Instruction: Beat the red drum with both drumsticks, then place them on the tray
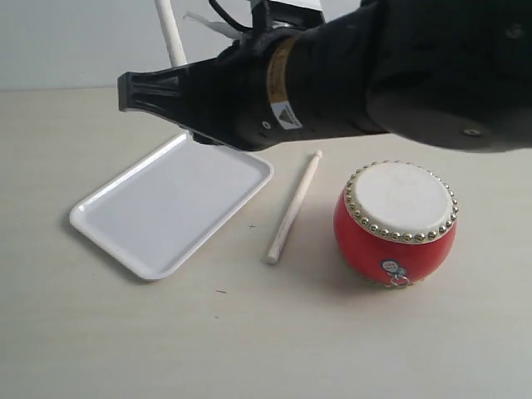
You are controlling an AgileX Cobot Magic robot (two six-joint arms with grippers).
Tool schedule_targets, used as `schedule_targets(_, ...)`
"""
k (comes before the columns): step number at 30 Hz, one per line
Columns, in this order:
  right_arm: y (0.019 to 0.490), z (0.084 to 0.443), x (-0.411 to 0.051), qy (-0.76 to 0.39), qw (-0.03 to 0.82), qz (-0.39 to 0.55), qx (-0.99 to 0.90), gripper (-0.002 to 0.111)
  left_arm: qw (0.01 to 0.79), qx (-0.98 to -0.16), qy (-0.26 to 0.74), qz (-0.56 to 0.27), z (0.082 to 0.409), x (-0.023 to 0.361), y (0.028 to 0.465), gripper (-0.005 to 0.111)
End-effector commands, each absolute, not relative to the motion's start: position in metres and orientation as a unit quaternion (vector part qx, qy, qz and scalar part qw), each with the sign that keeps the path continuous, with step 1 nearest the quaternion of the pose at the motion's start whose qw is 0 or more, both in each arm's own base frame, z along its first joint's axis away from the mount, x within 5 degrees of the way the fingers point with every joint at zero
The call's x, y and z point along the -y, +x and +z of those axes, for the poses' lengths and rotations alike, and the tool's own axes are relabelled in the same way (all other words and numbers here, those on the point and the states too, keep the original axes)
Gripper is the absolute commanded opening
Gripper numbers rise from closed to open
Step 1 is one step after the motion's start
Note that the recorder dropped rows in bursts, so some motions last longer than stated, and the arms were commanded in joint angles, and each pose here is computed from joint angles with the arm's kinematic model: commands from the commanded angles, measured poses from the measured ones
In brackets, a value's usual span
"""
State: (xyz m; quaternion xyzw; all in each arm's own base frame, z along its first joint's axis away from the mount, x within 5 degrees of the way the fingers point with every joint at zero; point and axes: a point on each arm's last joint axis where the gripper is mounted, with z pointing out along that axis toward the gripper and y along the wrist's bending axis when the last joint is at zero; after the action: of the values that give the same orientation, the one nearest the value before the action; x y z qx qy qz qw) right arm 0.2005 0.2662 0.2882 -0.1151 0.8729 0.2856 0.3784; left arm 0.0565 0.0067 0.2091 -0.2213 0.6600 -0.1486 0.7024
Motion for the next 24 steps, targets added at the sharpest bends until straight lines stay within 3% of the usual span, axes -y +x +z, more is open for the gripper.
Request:
schedule_targets(1,0.186,0.293,-0.252,-0.136,0.391,0.318,-0.853,0.000,0.704,-0.659,-0.218,-0.150,0.209,-0.006,0.056,0.000)
schedule_targets(11,0.148,0.271,-0.245,-0.179,0.356,0.355,-0.846,0.000,0.704,-0.659,-0.218,-0.150,0.209,-0.006,0.056,0.000)
schedule_targets(24,0.106,0.273,-0.264,-0.227,0.318,0.392,-0.833,0.000,0.705,-0.657,-0.220,-0.152,0.209,-0.006,0.056,0.000)
